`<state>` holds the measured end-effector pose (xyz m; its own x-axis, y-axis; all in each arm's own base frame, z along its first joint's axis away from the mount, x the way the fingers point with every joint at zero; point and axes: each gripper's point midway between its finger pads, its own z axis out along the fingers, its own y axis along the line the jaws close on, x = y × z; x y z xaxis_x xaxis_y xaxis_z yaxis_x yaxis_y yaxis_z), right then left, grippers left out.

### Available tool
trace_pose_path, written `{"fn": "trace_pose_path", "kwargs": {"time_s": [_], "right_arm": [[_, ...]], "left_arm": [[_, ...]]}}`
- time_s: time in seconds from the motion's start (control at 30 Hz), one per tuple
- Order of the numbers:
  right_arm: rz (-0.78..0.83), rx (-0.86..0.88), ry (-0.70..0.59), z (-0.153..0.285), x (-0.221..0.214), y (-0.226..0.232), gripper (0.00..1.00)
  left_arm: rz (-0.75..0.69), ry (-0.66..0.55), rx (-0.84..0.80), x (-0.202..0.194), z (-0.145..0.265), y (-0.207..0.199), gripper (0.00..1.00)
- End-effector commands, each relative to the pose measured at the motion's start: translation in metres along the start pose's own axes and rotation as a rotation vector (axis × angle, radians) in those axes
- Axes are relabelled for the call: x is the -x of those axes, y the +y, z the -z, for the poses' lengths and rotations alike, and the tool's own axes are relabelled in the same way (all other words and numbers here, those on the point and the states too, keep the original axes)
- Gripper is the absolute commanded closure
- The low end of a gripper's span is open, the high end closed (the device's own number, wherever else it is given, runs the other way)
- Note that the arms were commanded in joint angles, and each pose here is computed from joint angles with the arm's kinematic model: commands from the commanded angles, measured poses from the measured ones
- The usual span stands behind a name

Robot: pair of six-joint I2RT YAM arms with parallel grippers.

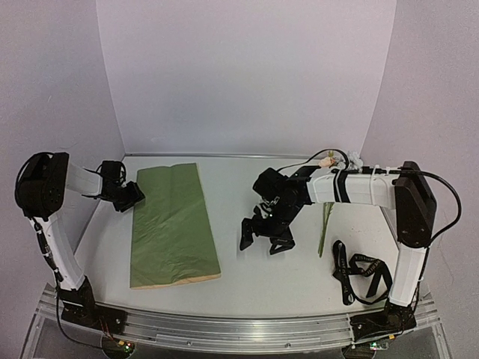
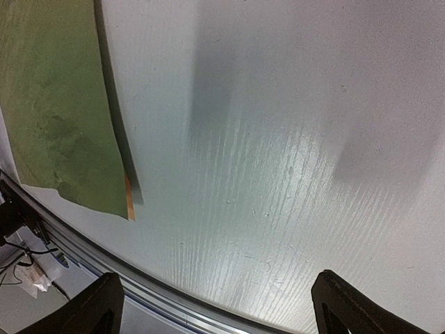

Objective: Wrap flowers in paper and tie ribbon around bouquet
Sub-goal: Move the folded wrapping paper to the center of the board.

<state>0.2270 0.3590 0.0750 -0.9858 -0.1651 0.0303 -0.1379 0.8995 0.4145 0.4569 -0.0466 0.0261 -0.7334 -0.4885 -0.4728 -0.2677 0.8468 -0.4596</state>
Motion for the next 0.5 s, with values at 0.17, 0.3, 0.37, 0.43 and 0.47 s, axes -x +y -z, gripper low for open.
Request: {"fn": "trace_pose_path", "kwargs": {"time_s": [0.17, 0.3, 0.37, 0.43, 0.47], "right_arm": [[-0.112, 0.001, -0.027, -0.002, -0.009, -0.011, 0.07], [-0.181, 0.010, -0.015, -0.003, -0.025, -0.022, 0.08], [-0.202, 0.013, -0.029, -0.001, -0.034, -0.028, 0.08], [-0.230, 0.016, -0.038, -0.003, -0.044, -0.035, 0.08], [-0.239, 0.023, -0.048, -0.004, -0.047, -0.037, 0.09]], "left_arm": [[0.032, 0.253, -0.077, -0.106, -0.011, -0.071, 0.48], [0.075, 0.245, -0.067, -0.131, 0.000, -0.088, 0.44], [0.062, 0.245, -0.079, -0.140, 0.007, -0.098, 0.38], [0.041, 0.242, -0.094, -0.144, 0.016, -0.106, 0.34], [0.030, 0.239, -0.098, -0.145, 0.022, -0.108, 0.31]]}}
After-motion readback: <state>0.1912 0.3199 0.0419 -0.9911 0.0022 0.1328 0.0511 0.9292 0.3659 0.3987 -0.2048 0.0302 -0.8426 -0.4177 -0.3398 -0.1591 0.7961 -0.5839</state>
